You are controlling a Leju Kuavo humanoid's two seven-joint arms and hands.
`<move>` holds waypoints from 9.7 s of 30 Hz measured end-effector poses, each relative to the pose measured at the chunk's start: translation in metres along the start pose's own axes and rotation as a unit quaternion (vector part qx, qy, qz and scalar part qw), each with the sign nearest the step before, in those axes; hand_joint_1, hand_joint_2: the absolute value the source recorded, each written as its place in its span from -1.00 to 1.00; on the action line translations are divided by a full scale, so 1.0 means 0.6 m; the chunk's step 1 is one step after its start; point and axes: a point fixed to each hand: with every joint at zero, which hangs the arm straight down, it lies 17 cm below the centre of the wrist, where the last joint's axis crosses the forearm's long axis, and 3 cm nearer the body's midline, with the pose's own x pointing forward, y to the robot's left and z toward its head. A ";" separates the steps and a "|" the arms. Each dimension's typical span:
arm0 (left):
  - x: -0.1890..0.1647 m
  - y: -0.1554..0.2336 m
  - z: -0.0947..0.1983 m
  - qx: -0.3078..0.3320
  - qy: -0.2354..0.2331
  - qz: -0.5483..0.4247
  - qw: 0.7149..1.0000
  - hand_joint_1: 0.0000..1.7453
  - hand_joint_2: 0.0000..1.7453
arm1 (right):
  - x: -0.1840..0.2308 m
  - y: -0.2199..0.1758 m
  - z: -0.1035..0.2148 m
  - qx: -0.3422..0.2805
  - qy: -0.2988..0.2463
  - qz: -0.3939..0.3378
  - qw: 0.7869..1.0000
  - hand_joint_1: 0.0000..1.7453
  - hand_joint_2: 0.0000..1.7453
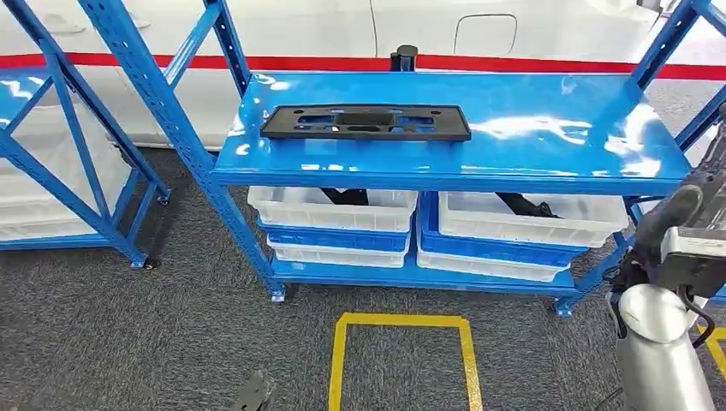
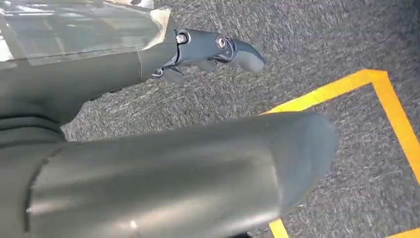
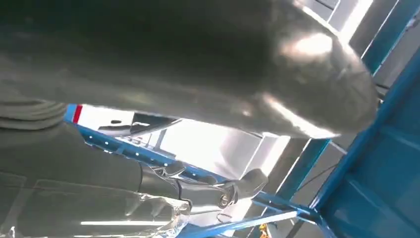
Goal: Take the parts from the cabinet and place them on the table.
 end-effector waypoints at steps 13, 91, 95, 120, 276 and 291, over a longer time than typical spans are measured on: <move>0.004 0.003 -0.001 0.002 -0.004 0.000 1.000 -1.00 -1.00 | 0.003 -0.001 -0.005 0.000 -0.004 0.001 1.000 -1.00 -1.00; -0.007 -0.015 0.004 -0.008 0.008 -0.004 1.000 -1.00 -1.00 | -0.245 0.224 0.087 0.346 0.127 0.251 0.895 -1.00 1.00; -0.007 -0.017 0.004 -0.009 0.008 -0.003 1.000 -1.00 -1.00 | -0.254 0.231 0.091 0.356 0.129 0.258 0.889 -1.00 1.00; -0.005 -0.025 0.002 -0.015 0.017 -0.002 1.000 -1.00 -1.00 | -0.281 0.398 0.210 0.550 0.116 0.321 0.762 -1.00 1.00; 0.014 -0.032 0.013 0.024 -0.044 -0.012 0.999 -1.00 1.00 | 0.233 0.063 -0.223 -0.074 -0.216 0.133 0.965 1.00 1.00; 0.012 -0.022 0.013 0.035 -0.040 0.018 0.998 -1.00 1.00 | 0.195 0.073 -0.161 -0.061 -0.178 0.121 0.975 1.00 1.00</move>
